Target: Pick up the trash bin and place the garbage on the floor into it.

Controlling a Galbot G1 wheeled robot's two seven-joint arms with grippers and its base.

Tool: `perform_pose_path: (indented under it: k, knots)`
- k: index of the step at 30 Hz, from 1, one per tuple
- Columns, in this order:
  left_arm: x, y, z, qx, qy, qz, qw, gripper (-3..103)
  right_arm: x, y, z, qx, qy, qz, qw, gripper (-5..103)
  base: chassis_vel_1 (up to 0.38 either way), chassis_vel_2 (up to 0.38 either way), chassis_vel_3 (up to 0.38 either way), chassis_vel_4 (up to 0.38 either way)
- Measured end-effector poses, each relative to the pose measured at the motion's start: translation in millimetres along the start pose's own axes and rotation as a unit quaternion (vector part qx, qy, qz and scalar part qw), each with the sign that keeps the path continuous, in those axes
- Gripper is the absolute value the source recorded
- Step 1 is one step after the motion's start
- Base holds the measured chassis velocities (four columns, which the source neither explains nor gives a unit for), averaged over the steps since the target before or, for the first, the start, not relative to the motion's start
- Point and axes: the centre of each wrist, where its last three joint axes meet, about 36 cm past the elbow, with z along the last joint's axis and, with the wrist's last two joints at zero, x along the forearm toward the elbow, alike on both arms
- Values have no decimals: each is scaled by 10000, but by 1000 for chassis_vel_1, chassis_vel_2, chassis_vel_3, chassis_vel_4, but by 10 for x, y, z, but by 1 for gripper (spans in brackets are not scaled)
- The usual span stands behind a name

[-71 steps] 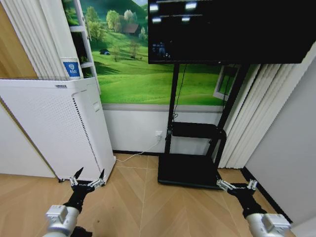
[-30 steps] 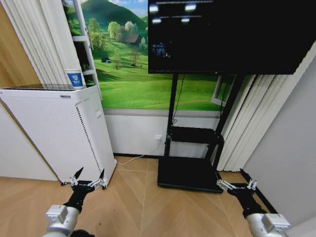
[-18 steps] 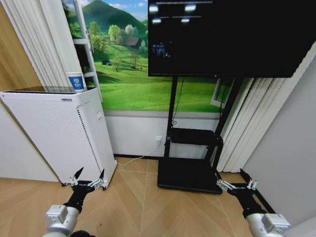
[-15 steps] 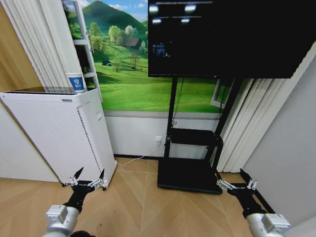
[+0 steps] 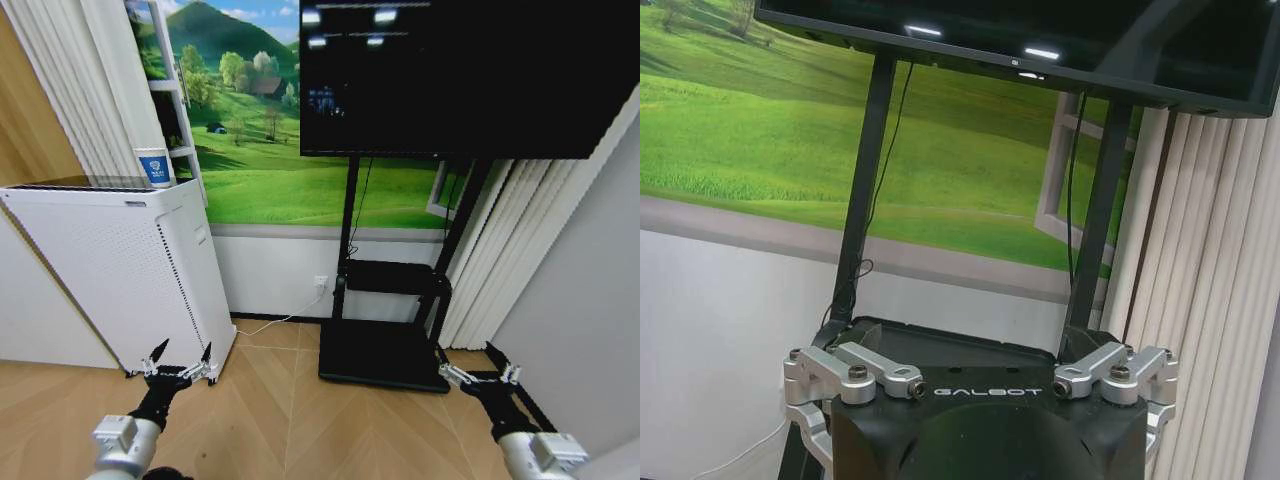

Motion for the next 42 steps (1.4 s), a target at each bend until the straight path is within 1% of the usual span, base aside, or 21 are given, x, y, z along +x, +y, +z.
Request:
perform_pose_path:
  k: [10, 27, 42]
  knots:
    - [0, 0, 0, 0, 0, 0, 10000, 100, 0, 0, 0, 0, 0, 0, 10000, 100, 62, -68, -67, 58]
    - [0, 0, 0, 0, 0, 0, 10000, 100, 0, 0, 0, 0, 0, 0, 10000, 100, 3, -14, -3, 18]
    - [0, 0, 0, 1, 0, 1, 10000, 100, 0, -1, 0, 1, 0, 0, 10000, 100, -92, -138, 94, 139]
